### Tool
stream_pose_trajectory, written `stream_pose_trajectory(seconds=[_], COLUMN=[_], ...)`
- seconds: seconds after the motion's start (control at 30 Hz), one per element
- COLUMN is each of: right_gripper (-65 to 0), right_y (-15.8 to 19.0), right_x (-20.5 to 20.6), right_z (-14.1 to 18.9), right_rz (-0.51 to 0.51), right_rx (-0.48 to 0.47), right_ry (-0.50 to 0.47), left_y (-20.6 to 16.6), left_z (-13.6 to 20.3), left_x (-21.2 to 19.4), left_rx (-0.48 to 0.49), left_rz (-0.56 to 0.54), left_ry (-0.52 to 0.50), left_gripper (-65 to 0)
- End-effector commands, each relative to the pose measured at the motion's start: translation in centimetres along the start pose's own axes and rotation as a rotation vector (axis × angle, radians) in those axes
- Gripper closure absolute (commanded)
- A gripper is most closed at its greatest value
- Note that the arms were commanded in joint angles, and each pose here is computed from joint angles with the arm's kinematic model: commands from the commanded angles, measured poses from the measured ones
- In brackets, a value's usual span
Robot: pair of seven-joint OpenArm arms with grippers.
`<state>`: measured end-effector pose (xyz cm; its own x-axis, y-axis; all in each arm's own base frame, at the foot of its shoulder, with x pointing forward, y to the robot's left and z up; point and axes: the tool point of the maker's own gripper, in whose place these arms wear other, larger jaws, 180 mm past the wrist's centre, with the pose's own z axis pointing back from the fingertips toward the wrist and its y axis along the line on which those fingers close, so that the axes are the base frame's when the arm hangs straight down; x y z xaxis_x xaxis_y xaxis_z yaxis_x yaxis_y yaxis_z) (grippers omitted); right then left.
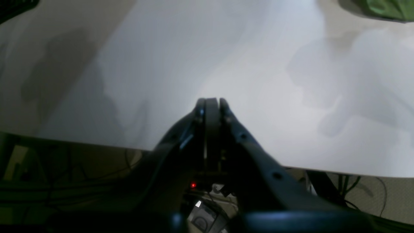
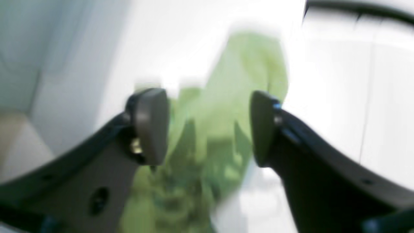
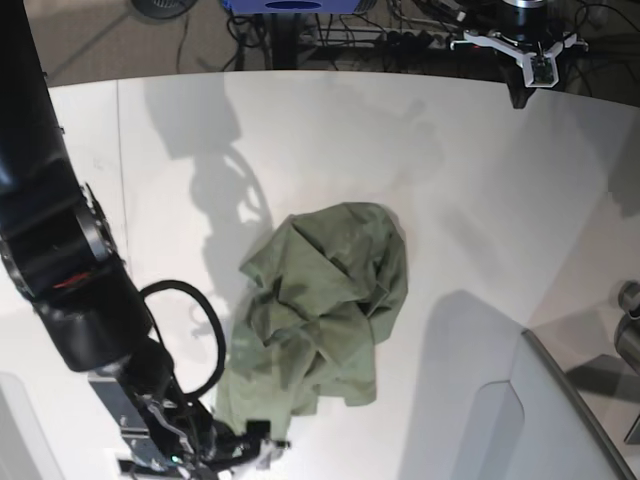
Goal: Layout the t-shirt on the table in an organized manner, then fold the t-shirt properly
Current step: 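Lift the shirt with the right gripper, sweep it, and release it, then grasp the bunched shirt from above with the right gripper and lift it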
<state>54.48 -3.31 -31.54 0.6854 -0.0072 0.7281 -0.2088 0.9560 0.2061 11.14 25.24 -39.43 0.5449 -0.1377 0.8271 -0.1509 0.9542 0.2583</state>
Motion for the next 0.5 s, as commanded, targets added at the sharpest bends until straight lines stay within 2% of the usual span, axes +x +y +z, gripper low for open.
stream_pose_trajectory(seconds=[0.0,0.07,0.17,0.2,0.3,0.37,0.43,0.47], right_gripper=[-29.0,-26.1,-25.8,-25.7,-27.8,-37.5,-51.5,-56.4], right_y=[0.1,1.8,5.2,5.9,6.5,8.1,9.7,10.5], right_x=[1.3,-2.0,-5.3,-6.1,-9.3,-11.6,-13.8,-14.8], right_z=[1.0,2.0,5.3,6.0,7.3,7.7,8.0,7.9], right_rz=[0.021,0.058,0.126,0.125,0.084,0.081,0.129,0.163], right_rx=[0.018,0.080,0.193,0.204,0.124,0.108,0.085,0.071], right_ry=[-0.021,0.031,0.008,0.006,0.047,0.083,0.102,0.101], left_y=[0.4,0.4,0.3,0.3,0.3,0.5,0.6,0.7], left_z=[0.2,0.2,-0.1,-0.2,-0.2,-0.3,-0.3,-0.3], left_x=[0.9,0.9,1.2,1.4,1.4,1.5,1.4,1.4], left_rx=[0.006,0.006,0.008,0.010,0.019,0.025,0.029,0.032], left_rz=[-0.008,-0.008,-0.002,0.001,0.076,0.132,0.175,0.186], left_ry=[-0.034,-0.034,-0.044,-0.049,-0.051,-0.054,-0.053,-0.053], left_gripper=[0.0,0.0,0.0,0.0,0.0,0.0,0.0,0.0])
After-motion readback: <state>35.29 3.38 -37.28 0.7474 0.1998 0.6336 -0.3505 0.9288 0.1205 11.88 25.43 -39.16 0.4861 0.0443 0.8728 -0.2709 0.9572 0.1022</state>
